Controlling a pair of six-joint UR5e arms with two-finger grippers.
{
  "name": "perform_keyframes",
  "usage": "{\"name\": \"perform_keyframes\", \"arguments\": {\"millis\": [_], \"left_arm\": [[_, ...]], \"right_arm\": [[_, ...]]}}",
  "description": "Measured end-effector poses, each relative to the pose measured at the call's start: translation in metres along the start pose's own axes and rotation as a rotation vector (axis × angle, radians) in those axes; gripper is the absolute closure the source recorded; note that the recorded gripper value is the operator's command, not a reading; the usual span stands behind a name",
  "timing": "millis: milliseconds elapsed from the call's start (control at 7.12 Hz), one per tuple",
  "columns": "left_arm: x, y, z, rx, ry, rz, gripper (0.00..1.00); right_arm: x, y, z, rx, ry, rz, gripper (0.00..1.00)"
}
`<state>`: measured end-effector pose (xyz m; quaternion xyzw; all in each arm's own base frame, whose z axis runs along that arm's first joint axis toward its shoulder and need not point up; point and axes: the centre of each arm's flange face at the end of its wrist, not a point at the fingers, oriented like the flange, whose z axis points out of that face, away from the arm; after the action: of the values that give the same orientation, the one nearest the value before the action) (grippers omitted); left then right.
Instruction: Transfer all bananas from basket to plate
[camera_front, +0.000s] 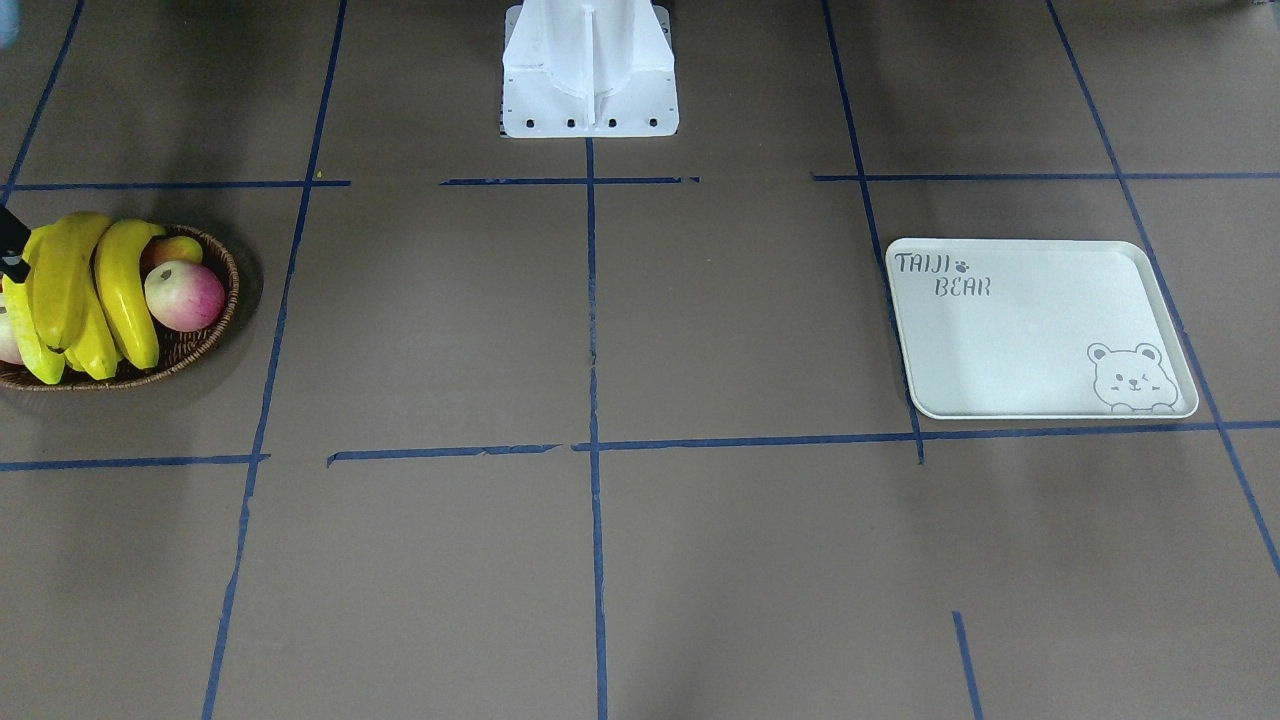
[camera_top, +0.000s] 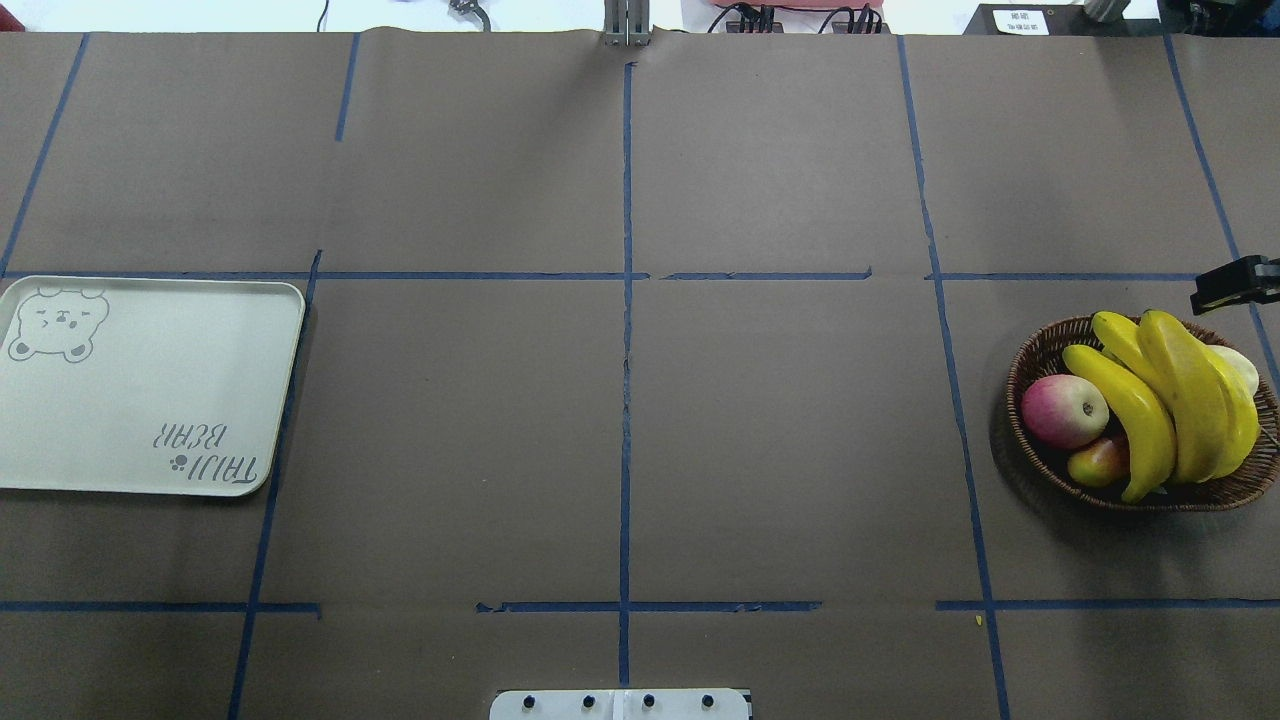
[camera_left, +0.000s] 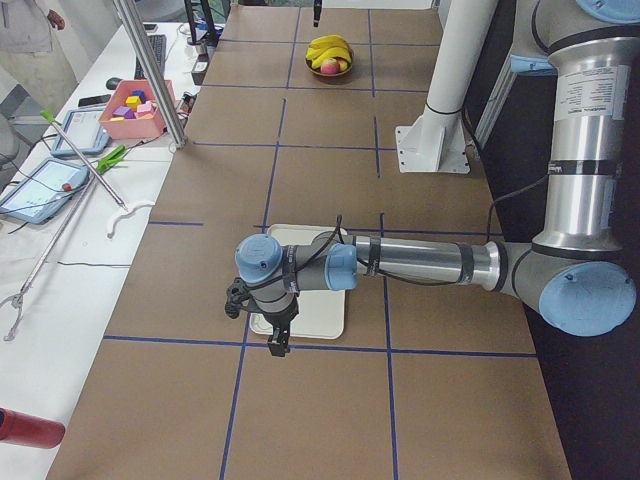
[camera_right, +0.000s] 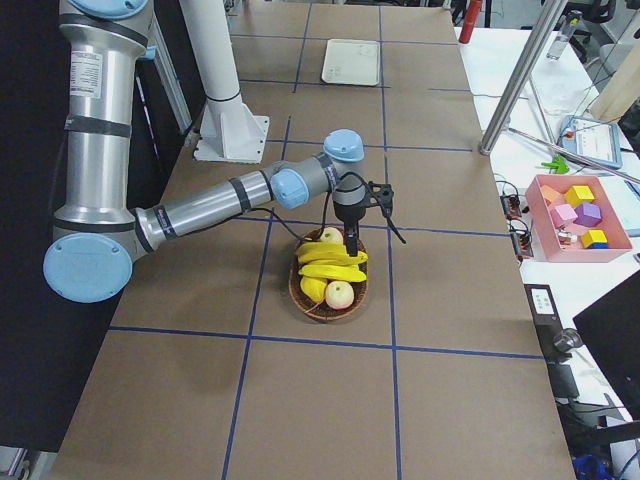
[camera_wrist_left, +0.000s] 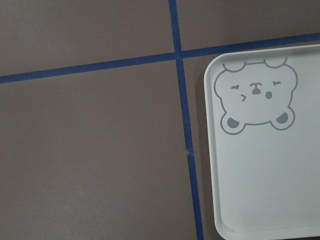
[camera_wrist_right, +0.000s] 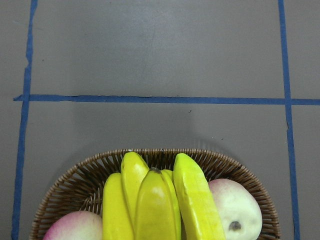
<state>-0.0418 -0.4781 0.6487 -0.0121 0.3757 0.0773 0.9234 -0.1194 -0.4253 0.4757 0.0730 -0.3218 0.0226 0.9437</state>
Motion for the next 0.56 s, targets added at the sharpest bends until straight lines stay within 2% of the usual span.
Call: {"name": "perform_keyframes", "arguments": {"millis": [281,562], "left_arm": [[0.000,0.000,0.000,0.001,0.000,0.001,0.00],[0.000,0.001,0.000,-0.001,0.000,-0.001,0.00]], "right_arm": [[-0.017,0.029,0.002,-0.010,0.014,-0.029,0.04],[-0.036,0.047,0.019,-0.023,0.050,-0.029,0.12]]}}
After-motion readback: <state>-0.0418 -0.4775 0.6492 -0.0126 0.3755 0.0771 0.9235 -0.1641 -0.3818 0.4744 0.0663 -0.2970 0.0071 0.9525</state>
